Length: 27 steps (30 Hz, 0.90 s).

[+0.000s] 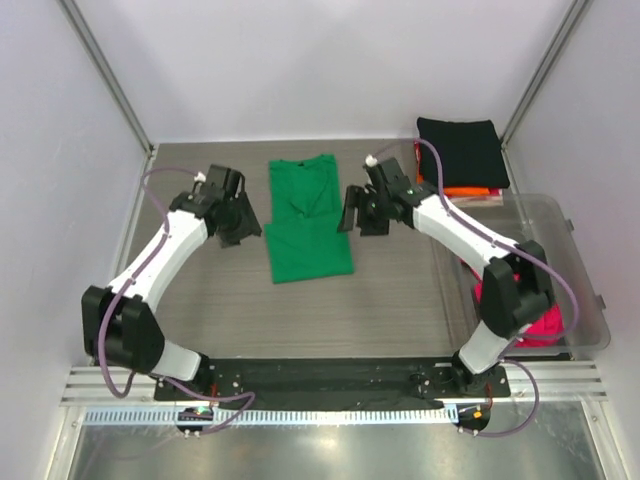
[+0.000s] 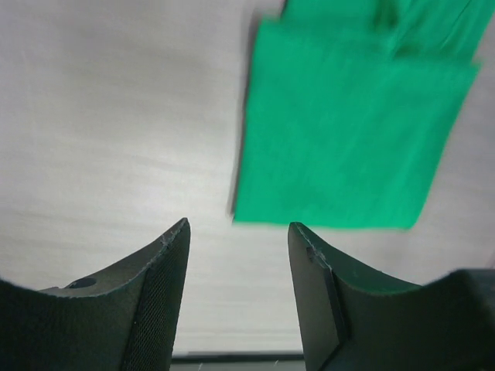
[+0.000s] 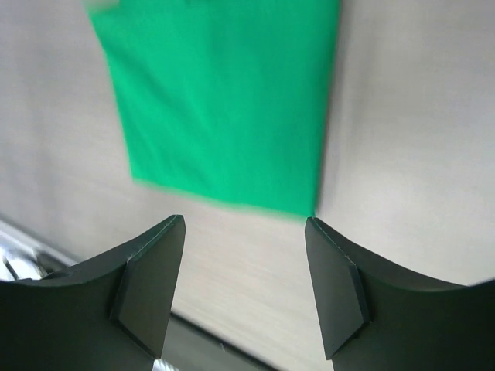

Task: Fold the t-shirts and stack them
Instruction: Fold the tshirt

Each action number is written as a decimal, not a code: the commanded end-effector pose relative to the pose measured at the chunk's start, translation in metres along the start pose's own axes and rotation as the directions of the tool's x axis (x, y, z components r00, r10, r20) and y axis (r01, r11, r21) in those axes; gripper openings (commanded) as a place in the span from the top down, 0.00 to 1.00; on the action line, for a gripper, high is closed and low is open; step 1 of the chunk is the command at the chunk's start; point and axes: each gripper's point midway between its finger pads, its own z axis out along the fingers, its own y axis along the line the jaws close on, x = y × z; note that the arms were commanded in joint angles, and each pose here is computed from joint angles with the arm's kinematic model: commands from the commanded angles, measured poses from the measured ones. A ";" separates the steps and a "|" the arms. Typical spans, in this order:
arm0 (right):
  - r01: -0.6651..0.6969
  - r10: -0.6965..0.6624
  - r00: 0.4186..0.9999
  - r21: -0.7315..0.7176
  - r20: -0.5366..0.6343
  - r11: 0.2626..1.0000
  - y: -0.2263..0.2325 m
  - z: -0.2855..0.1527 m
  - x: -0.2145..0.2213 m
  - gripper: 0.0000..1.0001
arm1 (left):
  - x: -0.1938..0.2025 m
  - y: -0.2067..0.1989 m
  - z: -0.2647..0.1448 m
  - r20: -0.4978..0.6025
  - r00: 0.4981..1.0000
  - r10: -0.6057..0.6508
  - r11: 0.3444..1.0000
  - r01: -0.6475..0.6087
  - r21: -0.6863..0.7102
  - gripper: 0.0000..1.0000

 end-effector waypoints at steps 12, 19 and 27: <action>-0.138 0.125 0.987 -0.128 -0.102 0.982 -0.036 0.023 0.109 0.37 | 0.122 0.012 0.025 -0.108 0.987 -0.118 0.960 0.141 0.243 0.43; -0.142 0.127 0.984 -0.111 -0.126 0.984 -0.045 0.050 0.113 0.40 | 0.133 0.016 0.050 -0.109 0.980 -0.165 0.956 0.187 0.226 0.44; -0.144 0.128 0.980 -0.097 -0.150 0.985 -0.049 0.077 0.105 0.51 | 0.133 0.016 0.071 -0.099 0.980 -0.173 0.963 0.190 0.192 0.48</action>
